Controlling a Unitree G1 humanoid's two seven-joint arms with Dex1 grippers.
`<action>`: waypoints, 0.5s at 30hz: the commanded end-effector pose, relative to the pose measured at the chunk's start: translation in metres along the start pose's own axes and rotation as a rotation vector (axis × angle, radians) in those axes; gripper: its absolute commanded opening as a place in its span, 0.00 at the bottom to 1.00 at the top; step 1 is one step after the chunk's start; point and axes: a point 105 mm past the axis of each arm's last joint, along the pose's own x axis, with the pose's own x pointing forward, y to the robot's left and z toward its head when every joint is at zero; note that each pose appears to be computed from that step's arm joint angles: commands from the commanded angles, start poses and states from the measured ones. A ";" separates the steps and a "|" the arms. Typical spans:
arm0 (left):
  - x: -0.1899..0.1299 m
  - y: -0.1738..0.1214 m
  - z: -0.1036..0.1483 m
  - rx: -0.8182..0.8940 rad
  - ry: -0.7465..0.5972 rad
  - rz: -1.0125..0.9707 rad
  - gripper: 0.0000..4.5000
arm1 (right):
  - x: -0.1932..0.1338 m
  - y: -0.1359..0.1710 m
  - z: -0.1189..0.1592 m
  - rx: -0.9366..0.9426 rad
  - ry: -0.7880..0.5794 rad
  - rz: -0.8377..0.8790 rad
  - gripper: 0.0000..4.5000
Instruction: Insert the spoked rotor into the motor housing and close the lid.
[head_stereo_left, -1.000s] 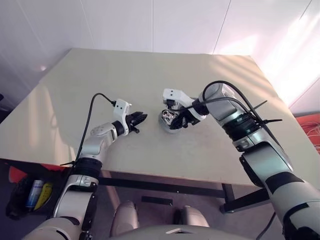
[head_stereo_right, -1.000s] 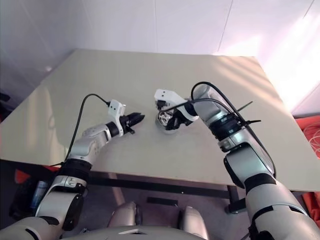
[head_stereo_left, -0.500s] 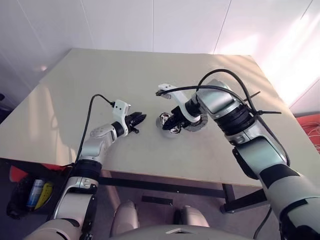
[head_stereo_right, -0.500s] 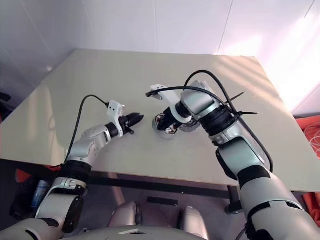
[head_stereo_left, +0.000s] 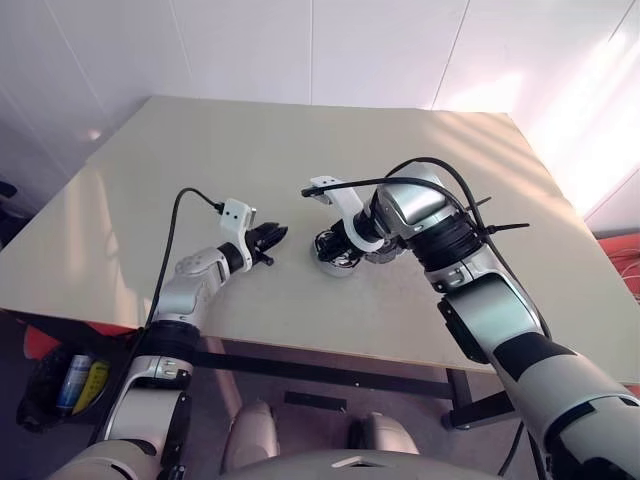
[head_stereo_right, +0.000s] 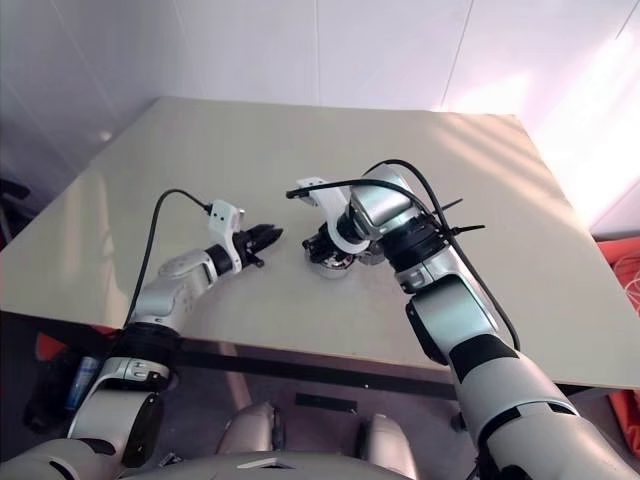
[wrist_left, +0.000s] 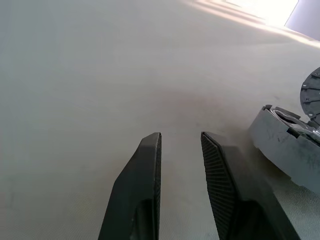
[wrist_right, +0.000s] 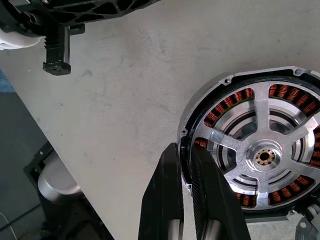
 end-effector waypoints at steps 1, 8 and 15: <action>-0.001 -0.001 0.015 0.032 -0.046 -0.001 0.30 | -0.006 -0.003 0.007 0.005 -0.022 -0.034 0.00; 0.000 0.001 0.017 0.030 -0.049 -0.001 0.30 | -0.004 -0.002 0.005 0.011 -0.015 -0.027 0.49; 0.002 0.002 0.017 0.014 -0.043 -0.006 0.30 | -0.021 0.017 0.028 -0.025 -0.080 0.050 0.99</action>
